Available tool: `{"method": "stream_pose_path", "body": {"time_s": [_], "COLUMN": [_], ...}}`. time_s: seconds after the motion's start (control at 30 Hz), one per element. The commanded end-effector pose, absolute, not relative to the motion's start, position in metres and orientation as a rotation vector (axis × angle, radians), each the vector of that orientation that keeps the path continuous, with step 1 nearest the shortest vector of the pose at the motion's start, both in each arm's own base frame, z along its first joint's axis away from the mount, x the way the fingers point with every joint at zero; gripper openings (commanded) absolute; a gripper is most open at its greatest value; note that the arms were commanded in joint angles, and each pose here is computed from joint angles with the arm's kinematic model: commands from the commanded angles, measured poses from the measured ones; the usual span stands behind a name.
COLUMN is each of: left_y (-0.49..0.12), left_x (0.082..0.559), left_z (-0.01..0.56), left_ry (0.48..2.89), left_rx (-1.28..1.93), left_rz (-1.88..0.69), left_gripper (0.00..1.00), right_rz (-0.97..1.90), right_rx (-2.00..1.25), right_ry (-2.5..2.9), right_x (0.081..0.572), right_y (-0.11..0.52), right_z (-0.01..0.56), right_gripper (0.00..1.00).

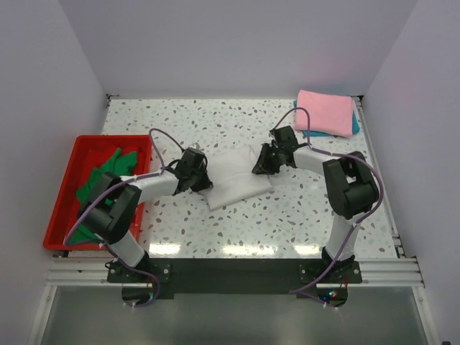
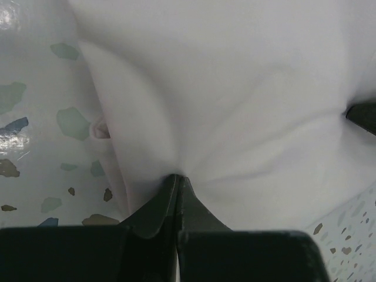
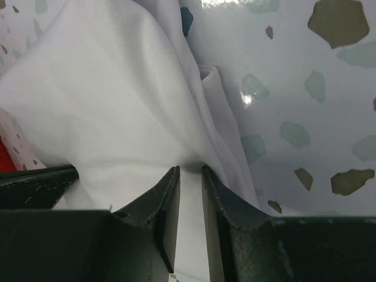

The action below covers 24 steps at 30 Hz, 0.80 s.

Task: Fold and stack the t-shirts
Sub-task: Fold the tshirt

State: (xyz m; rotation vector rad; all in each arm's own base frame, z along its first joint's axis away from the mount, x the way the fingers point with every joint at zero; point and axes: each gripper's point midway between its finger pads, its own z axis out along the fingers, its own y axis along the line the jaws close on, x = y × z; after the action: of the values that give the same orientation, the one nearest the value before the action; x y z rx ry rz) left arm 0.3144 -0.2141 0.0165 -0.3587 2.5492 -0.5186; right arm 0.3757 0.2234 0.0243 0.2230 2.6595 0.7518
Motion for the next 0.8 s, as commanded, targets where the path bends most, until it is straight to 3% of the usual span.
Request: {"method": "stream_pose_path", "body": {"time_s": [0.0, 0.1, 0.23, 0.33, 0.57, 0.63, 0.77], "left_y": [-0.189, -0.181, -0.18, -0.182, -0.188, -0.19, -0.191], "left_x": [0.297, 0.3, 0.31, 0.319, 0.329, 0.33, 0.331], "left_z": [-0.003, 0.003, 0.015, 0.023, 0.021, 0.02, 0.019], "left_ry": [2.593, 2.579, 2.567, 2.565, 2.595, 2.601, 2.606], "left_rx": [-0.395, -0.393, -0.333, -0.27, -0.221, -0.213, -0.214], "left_rz": [-0.395, -0.39, -0.377, -0.366, -0.355, -0.359, -0.366], "left_gripper": [0.0, 0.0, 0.0, 0.0, 0.0, 0.0, 0.0], "right_rz": [0.752, 0.736, 0.669, 0.638, 0.702, 0.691, 0.684], "right_rx": [0.25, 0.286, 0.289, 0.268, 0.202, 0.174, 0.176], "right_ry": [2.611, 2.58, 2.538, 2.538, 2.593, 2.624, 2.66], "right_x": [0.372, 0.368, 0.359, 0.352, 0.34, 0.337, 0.325], "right_y": [0.214, 0.201, 0.183, 0.177, 0.186, 0.195, 0.213], "right_z": [0.034, 0.042, 0.054, 0.053, 0.03, 0.024, 0.014], "right_gripper": [0.27, 0.34, 0.64, 0.75, 0.83, 0.82, 0.69]}}
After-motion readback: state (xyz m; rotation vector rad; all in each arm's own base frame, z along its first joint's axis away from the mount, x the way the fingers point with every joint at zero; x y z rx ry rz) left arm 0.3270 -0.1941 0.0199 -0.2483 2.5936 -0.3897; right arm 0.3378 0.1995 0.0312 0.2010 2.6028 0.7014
